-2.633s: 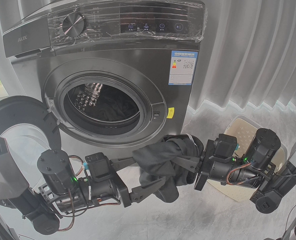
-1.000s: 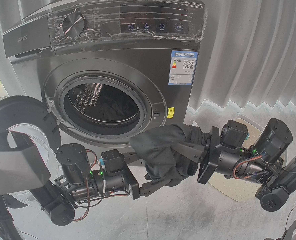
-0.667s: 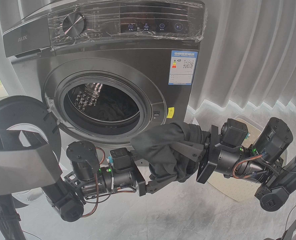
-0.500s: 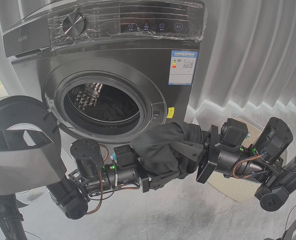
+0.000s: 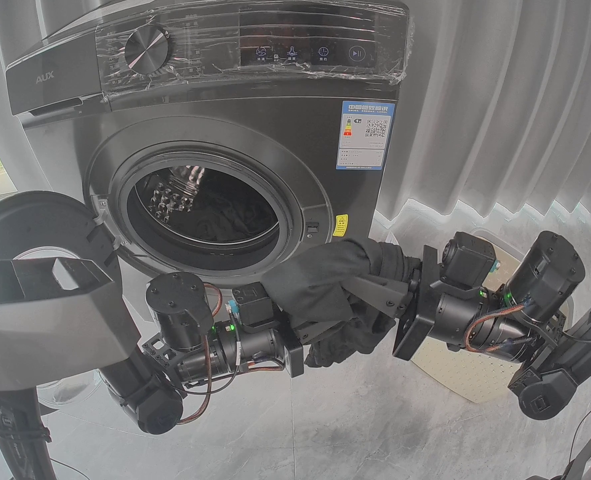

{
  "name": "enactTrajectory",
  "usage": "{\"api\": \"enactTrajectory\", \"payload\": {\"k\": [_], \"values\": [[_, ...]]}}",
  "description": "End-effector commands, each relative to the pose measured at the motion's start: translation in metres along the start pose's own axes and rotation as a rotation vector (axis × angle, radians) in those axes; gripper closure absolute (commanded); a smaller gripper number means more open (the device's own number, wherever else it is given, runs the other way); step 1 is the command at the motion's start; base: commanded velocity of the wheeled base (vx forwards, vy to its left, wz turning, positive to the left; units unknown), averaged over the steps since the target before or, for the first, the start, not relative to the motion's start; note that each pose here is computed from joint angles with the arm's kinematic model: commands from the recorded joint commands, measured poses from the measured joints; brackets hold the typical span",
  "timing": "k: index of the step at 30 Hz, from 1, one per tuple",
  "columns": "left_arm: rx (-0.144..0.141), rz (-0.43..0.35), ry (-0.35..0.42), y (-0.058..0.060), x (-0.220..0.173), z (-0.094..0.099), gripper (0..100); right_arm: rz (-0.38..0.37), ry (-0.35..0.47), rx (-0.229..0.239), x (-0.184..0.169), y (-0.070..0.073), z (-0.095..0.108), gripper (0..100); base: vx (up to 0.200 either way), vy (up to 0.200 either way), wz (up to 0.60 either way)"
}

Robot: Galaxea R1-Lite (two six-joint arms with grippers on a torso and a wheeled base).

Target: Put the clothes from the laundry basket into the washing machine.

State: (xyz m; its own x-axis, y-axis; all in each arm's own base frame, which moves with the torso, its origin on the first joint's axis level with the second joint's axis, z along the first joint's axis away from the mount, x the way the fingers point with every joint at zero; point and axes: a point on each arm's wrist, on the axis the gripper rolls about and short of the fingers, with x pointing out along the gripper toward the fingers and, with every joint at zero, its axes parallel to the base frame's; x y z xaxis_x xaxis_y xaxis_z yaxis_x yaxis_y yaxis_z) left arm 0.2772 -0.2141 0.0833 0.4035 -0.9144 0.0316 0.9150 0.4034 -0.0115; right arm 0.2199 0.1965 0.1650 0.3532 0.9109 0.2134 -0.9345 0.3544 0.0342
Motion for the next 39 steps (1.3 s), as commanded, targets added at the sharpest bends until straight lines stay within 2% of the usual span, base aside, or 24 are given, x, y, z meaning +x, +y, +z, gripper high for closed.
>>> {"api": "enactTrajectory", "payload": {"k": [1, 6, 10, 16, 23, 33, 34, 39], "values": [[0.006, 0.003, -0.012, -0.003, -0.006, 0.008, 100, -0.021, -0.007, -0.005, -0.001, -0.007, 0.001, 100, 0.000, 0.000, 0.00], [0.017, 0.007, -0.029, -0.007, -0.016, 0.021, 100, -0.105, -0.014, -0.002, -0.002, -0.024, 0.000, 100, 0.000, 0.000, 0.00], [0.022, 0.008, -0.039, -0.012, -0.025, 0.029, 100, -0.123, 0.001, 0.004, -0.003, -0.030, -0.006, 100, 0.000, 0.000, 0.00], [0.019, 0.017, -0.032, -0.019, -0.042, 0.036, 100, -0.137, 0.038, 0.026, -0.003, -0.032, -0.019, 100, 0.000, 0.000, 0.00], [0.032, 0.034, -0.050, -0.017, -0.048, 0.043, 100, -0.192, 0.097, 0.060, -0.007, -0.033, -0.038, 100, 0.000, 0.000, 0.00], [0.030, 0.041, -0.046, -0.015, -0.049, 0.042, 100, -0.160, 0.104, 0.065, -0.004, -0.027, -0.039, 100, 0.000, 0.000, 0.00], [0.030, 0.041, -0.045, -0.015, -0.049, 0.042, 100, -0.149, 0.105, 0.068, -0.003, -0.024, -0.039, 0, 0.000, 0.000, 0.00], [0.035, 0.061, -0.052, -0.010, -0.052, 0.044, 100, -0.135, 0.149, 0.108, -0.009, -0.013, -0.047, 0, 0.000, 0.000, 0.00]]}}
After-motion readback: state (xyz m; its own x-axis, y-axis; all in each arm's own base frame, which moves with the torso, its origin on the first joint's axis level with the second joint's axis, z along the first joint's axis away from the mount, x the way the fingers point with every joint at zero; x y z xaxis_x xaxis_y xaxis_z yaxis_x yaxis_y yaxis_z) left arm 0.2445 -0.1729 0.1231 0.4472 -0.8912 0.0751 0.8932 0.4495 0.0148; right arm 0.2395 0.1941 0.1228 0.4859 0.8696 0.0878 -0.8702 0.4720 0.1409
